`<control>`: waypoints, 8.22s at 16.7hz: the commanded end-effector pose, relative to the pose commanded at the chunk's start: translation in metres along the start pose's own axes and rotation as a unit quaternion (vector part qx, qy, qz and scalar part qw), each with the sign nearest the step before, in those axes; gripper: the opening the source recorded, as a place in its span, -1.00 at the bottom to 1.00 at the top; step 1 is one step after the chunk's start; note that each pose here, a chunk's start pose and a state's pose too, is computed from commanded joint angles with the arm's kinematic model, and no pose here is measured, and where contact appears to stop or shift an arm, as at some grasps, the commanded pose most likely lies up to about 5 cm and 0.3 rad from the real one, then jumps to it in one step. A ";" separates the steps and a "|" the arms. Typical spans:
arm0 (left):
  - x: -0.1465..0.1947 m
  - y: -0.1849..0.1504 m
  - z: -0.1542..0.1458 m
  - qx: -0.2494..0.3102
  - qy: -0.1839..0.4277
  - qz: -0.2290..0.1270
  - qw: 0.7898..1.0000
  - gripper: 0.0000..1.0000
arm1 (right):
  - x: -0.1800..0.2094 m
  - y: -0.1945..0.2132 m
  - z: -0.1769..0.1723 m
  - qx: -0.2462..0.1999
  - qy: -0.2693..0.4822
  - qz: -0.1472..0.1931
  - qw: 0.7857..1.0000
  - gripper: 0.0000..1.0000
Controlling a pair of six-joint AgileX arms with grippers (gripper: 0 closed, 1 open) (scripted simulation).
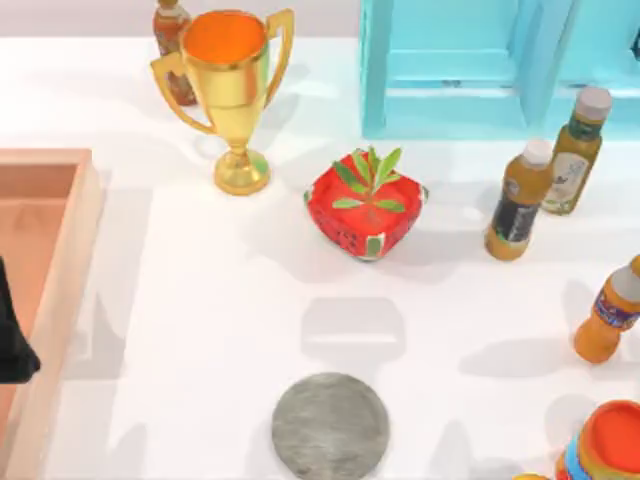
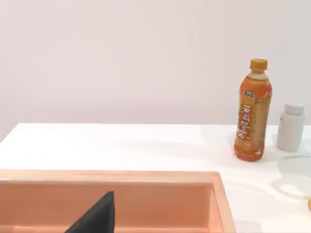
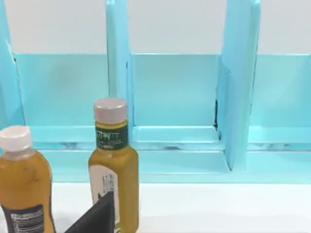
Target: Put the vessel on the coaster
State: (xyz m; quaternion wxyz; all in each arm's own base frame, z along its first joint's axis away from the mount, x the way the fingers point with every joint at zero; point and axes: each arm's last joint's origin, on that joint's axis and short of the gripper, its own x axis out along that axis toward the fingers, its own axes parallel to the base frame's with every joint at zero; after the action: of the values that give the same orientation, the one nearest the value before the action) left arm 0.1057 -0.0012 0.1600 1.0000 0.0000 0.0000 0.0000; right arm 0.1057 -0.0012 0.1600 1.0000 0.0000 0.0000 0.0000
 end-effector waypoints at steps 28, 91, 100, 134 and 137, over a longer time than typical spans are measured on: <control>0.000 0.000 0.000 0.000 0.000 0.000 1.000 1.00 | 0.228 -0.035 0.077 -0.498 0.503 0.493 0.507 1.00; 0.000 0.000 0.000 0.000 0.000 0.000 1.000 1.00 | 0.253 0.116 0.157 -0.280 0.410 0.216 0.841 -1.00; 0.000 0.000 0.000 0.000 0.000 0.000 1.000 1.00 | 0.176 0.275 0.127 -0.017 0.566 0.185 0.803 -1.00; 0.000 0.000 0.000 0.000 0.000 0.000 1.000 1.00 | 0.116 0.326 -0.018 0.006 0.708 -0.001 0.706 -0.70; 0.000 0.000 0.000 0.000 0.000 0.000 1.000 1.00 | 0.116 0.326 -0.018 0.006 0.708 -0.001 0.706 -0.25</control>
State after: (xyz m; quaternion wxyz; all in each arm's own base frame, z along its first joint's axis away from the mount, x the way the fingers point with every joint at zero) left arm 0.1057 -0.0012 0.1600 1.0000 0.0000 0.0000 0.0000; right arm 0.2219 0.3251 0.1420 0.7059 0.0060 0.7083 -0.0011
